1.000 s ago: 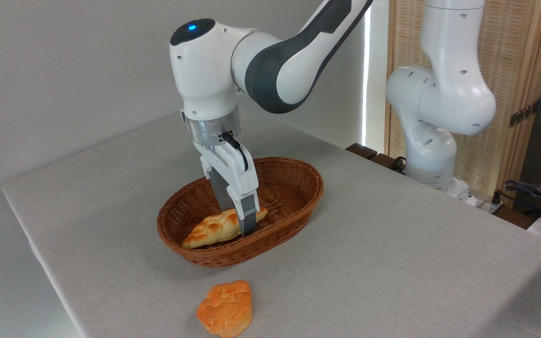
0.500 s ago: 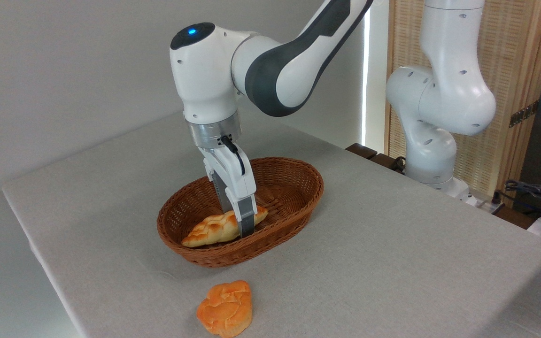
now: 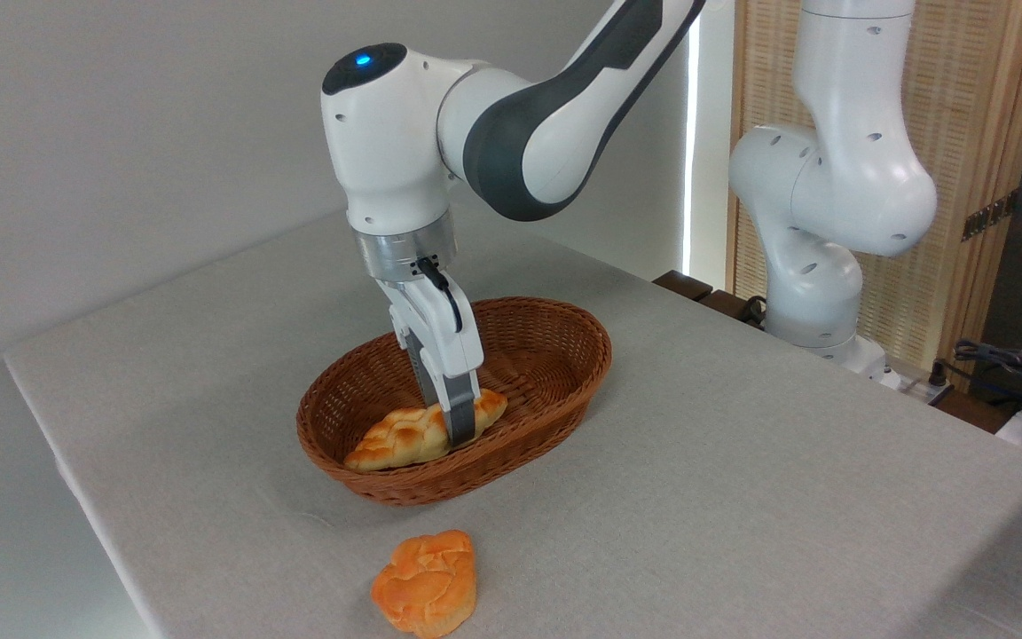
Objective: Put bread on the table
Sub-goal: 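Lower the gripper onto the braided roll and close on it, then lift the braided roll out of the basket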
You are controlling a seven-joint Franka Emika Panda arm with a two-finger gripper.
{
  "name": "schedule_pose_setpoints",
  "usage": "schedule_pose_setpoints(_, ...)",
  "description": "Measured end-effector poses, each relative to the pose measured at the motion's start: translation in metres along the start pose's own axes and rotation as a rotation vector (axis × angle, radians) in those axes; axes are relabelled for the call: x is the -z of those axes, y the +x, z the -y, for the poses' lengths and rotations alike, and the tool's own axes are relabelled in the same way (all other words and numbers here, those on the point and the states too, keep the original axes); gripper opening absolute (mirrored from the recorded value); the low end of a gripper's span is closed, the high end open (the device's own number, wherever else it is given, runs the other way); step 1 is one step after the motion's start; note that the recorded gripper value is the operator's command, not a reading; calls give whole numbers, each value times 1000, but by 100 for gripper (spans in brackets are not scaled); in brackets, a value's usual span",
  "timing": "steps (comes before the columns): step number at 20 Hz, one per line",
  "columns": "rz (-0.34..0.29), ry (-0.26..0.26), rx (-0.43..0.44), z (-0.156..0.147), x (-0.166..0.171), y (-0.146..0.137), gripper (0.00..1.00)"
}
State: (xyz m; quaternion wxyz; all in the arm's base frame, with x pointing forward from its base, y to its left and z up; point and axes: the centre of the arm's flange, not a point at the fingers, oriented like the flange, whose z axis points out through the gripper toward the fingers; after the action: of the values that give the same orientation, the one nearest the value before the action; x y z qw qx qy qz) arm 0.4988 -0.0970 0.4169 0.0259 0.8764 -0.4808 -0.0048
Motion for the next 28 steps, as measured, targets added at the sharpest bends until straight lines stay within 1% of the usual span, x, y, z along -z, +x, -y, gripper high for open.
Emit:
schedule_pose_setpoints(7, -4, 3, 0, 1, 2, 1, 30)
schedule_pose_setpoints(9, -13, 7, 3, 2, 7, 2, 30)
schedule_pose_setpoints(11, -37, 2, 15, 4, 15, 5, 30)
schedule_pose_setpoints(12, -53, -10, 25, 5, 22, 7, 30)
schedule_pose_setpoints(15, -66, -48, 34, 3, 43, 11, 30)
schedule_pose_setpoints(19, -53, -80, 28, 0, 63, 12, 30)
schedule_pose_setpoints(22, -38, -101, 17, 1, 70, 8, 30)
schedule_pose_setpoints(25, -25, -135, -16, 11, 77, -11, 31)
schedule_pose_setpoints(28, -19, -152, -35, 19, 87, -29, 32)
